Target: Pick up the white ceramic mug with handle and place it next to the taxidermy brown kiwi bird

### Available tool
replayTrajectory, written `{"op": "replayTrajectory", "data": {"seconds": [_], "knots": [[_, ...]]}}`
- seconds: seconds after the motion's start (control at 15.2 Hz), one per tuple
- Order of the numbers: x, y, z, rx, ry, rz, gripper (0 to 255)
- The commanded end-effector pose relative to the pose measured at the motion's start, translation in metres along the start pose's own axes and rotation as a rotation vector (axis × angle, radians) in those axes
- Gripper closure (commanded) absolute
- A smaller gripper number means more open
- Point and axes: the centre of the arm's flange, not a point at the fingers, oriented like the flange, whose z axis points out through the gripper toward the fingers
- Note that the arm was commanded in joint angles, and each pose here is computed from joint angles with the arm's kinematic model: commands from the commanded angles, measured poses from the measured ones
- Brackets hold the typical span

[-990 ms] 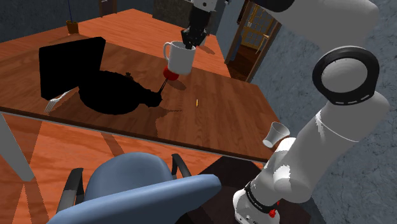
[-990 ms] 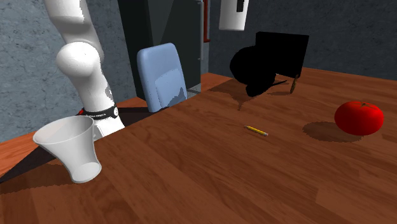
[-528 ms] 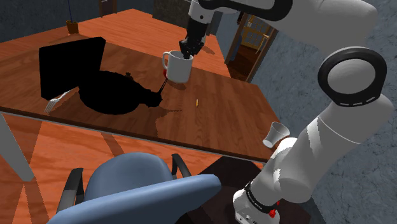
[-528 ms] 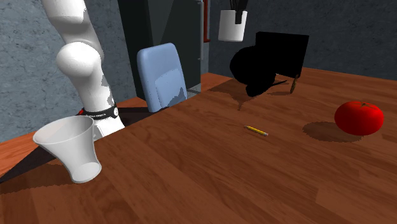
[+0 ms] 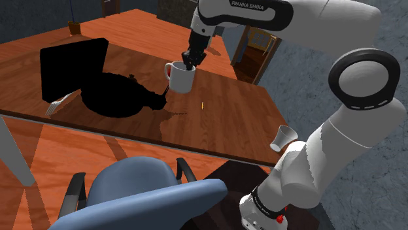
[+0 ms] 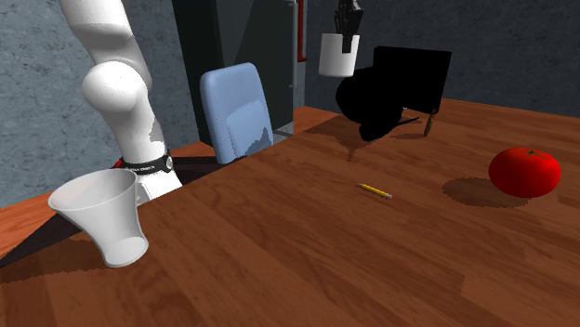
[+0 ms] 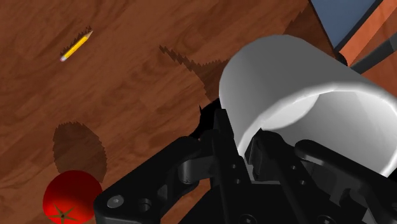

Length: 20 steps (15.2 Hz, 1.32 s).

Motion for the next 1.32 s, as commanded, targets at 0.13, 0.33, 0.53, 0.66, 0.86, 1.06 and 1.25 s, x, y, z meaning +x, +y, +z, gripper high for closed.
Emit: {"op": "replayTrajectory", "data": {"seconds": [0.13,0.33,0.53,0.66,0.86,1.06,1.25], "knots": [[-0.002,0.000,0.021,0.000,0.001,0.000,255],[-0.003,0.000,0.037,0.000,0.001,0.000,255],[-0.003,0.000,0.053,0.000,0.001,0.000,255],[-0.004,0.000,0.063,0.000,0.001,0.000,255],[-0.005,0.000,0.079,0.000,0.001,0.000,255],[-0.005,-0.001,0.095,0.000,0.001,0.000,255],[-0.006,-0.001,0.111,0.000,0.001,0.000,255]]}}
